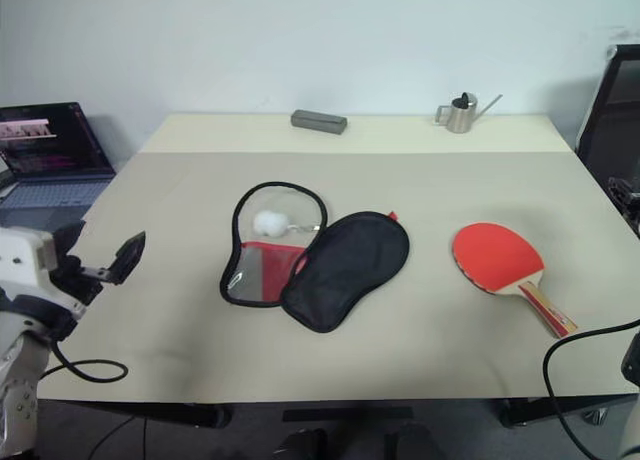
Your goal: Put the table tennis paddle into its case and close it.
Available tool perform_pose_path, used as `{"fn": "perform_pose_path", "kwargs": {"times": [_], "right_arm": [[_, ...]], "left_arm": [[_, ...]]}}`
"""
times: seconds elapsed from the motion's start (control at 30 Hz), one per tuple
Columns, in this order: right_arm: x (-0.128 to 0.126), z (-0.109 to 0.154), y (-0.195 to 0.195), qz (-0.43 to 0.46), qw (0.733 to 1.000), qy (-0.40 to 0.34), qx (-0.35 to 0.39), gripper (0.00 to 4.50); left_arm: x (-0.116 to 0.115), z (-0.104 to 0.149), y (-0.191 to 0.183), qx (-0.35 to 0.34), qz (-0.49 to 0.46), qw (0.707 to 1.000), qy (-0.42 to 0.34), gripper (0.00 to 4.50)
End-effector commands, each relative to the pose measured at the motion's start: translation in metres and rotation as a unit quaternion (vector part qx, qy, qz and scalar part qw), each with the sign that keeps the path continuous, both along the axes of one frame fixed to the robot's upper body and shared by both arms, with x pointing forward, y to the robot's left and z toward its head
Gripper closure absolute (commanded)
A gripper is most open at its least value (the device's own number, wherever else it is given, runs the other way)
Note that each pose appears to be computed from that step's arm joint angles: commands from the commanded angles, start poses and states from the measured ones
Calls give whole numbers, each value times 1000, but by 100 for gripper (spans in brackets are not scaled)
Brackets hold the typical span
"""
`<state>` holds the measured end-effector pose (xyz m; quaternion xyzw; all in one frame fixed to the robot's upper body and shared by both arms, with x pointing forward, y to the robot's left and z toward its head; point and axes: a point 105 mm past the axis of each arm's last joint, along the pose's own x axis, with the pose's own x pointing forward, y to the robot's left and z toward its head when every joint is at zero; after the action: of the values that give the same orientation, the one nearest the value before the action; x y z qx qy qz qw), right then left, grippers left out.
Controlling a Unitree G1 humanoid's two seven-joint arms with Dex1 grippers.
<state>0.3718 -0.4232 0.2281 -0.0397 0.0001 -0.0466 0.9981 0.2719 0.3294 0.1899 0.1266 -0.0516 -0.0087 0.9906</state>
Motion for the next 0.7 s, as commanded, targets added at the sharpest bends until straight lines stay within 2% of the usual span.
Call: {"fn": "perform_pose_path", "kwargs": {"times": [0.03, 0.37, 0.53, 0.7], "right_arm": [[-1, 26, 2, 12, 999, -23, -30, 231], [9, 32, 23, 68, 997, -36, -18, 231], [16, 10, 47, 140, 989, 14, -35, 231], [18, -1, 75, 223, 974, 38, -29, 231]], "left_arm": [[-1, 10, 10, 18, 11, 1000, -17, 0], [7, 23, 7, 2, -17, 999, -50, 0], [8, 26, 10, 18, -23, 999, -41, 0], [10, 27, 3, -9, -60, 998, -34, 0]]}}
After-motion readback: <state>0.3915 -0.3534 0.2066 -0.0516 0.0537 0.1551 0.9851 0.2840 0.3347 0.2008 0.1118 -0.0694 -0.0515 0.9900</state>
